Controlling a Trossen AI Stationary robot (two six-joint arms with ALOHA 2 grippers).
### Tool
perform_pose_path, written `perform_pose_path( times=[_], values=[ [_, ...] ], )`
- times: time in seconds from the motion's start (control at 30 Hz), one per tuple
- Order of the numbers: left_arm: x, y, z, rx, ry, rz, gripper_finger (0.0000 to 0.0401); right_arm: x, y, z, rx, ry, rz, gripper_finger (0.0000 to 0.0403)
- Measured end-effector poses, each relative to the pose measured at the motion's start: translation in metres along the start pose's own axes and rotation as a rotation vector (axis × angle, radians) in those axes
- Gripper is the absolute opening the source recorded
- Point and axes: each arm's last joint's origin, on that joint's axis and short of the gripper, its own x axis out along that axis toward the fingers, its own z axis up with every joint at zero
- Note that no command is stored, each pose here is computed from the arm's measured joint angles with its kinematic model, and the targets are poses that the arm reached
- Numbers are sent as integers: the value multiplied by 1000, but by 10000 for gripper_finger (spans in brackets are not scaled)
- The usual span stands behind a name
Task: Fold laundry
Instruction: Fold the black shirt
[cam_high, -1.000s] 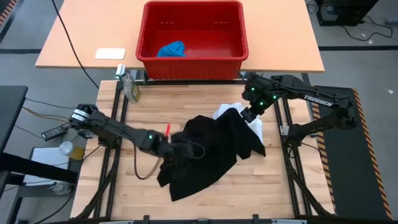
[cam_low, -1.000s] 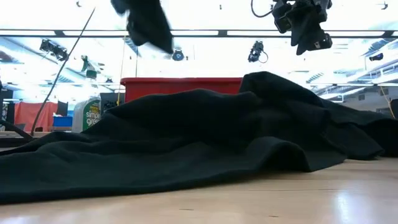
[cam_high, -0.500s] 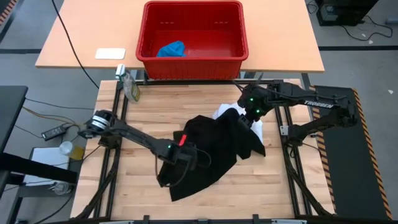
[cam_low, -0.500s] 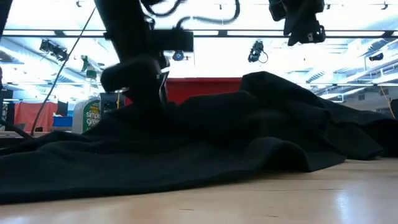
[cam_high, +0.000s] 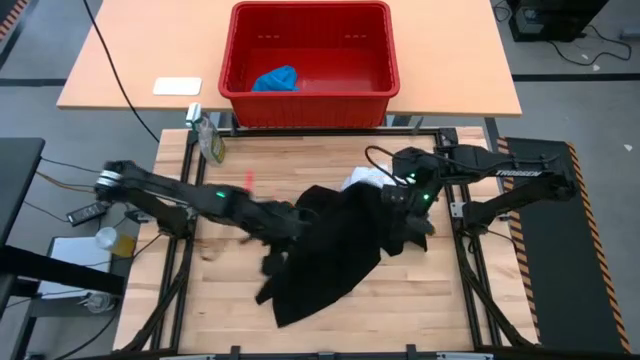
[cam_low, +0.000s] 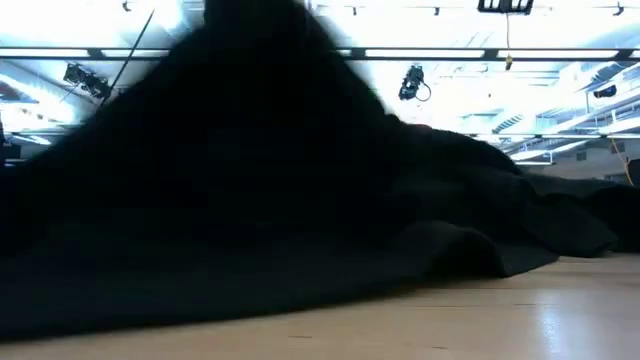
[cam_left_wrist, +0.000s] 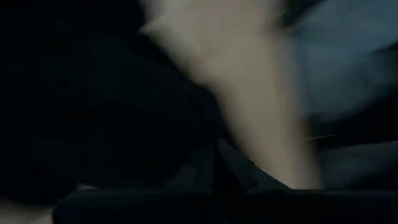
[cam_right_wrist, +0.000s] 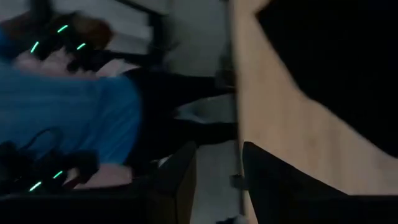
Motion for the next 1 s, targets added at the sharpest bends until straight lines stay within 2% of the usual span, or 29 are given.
perform_pose_path(
  times=[0.1,0.17,0.3,0.37,0.47,0.57,0.73,0.77,0.83,1.0],
  values=[
    [-30,-15,10,-66,-107,-254,2,-2,10,0,-43,-21,63,138],
    [-41,-25,15,-88,-160,-372,2,-5,14,-1,-58,-42,82,138],
    [-51,-49,29,-31,-282,-641,1,-11,21,-2,-80,-76,119,138],
    [-52,-54,31,5,-295,-700,1,-13,24,-2,-95,-89,129,138],
    [-46,-45,23,-32,-194,-628,1,-13,23,-2,-89,-112,101,138],
    [-39,-27,6,-116,-29,-436,1,-10,20,1,-73,-135,60,138],
    [-42,5,-36,-198,282,102,1,-2,13,7,-47,-194,-58,138],
    [-43,9,-43,-199,334,182,1,-1,12,8,-48,-208,-78,138],
    [-41,14,-54,-214,404,238,8,3,10,10,-39,-230,-128,138],
    [-24,9,-76,-284,492,167,64,15,5,13,-65,-295,-299,138]
  ],
)
